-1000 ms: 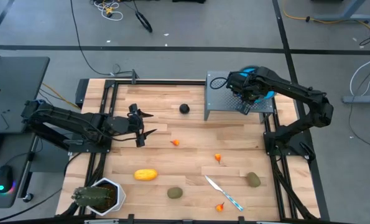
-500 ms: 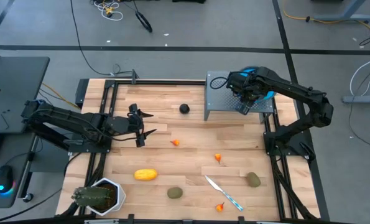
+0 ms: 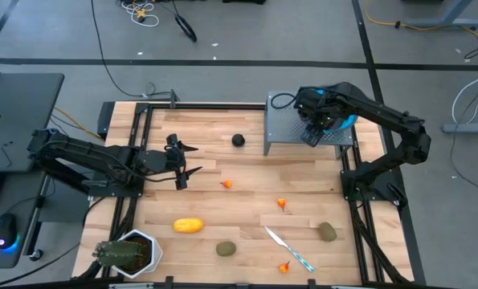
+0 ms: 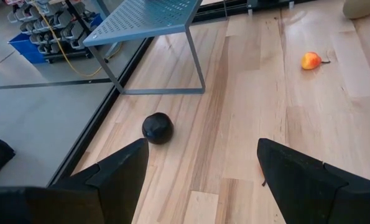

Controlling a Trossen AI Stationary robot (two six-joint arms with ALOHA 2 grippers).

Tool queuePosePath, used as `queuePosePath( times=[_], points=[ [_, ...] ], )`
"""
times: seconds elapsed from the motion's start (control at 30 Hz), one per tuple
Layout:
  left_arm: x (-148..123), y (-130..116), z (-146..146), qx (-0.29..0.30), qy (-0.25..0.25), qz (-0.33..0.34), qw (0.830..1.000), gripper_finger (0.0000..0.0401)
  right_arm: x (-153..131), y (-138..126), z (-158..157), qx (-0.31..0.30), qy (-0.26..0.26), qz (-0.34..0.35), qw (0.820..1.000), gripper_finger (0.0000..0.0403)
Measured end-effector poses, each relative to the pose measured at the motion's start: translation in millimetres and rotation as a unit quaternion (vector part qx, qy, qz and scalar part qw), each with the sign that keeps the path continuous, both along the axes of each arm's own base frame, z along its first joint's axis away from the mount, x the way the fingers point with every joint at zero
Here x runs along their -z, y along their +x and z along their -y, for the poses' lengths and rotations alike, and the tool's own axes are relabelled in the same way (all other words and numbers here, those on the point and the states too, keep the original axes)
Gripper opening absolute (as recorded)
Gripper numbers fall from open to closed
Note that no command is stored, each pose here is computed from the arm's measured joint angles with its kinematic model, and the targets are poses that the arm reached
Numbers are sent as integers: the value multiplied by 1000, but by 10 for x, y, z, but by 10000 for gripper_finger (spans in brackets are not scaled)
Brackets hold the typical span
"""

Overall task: Pick & Place Fruit
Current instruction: Put the black plum into the blue strainer bowl on the shelf

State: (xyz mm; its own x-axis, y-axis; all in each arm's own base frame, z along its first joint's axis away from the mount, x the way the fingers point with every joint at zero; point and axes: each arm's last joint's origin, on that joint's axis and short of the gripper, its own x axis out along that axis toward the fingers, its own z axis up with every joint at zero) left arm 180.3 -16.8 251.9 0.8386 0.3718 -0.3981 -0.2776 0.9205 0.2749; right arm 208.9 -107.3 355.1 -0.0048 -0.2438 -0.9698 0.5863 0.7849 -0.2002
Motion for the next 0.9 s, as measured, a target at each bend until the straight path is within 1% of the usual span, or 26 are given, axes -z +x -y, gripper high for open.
queuePosePath(
  times=[0.3,0.37,0.43,0.5,0.6,0.77,0.9],
  points=[
    [-16,7,-2,-6,-2,11,1000,308,-247,51,-105,-25,-21,46,998,199],
    [-37,17,-9,-11,-3,23,1000,308,-305,86,-150,-36,-28,66,997,199],
    [-43,44,-25,-17,-5,31,999,308,-334,160,-200,-53,-30,99,993,199],
    [-27,75,-46,-23,-5,30,999,308,-347,258,-261,-79,-20,139,987,199],
    [23,151,-76,-26,-8,20,999,308,-313,439,-384,-135,-7,200,970,199],
    [161,249,-99,-23,-9,-20,999,308,-165,658,-614,-209,-18,240,948,199],
    [203,281,-98,-23,-12,-29,999,308,48,812,-743,-236,-26,273,932,199]
  ],
)
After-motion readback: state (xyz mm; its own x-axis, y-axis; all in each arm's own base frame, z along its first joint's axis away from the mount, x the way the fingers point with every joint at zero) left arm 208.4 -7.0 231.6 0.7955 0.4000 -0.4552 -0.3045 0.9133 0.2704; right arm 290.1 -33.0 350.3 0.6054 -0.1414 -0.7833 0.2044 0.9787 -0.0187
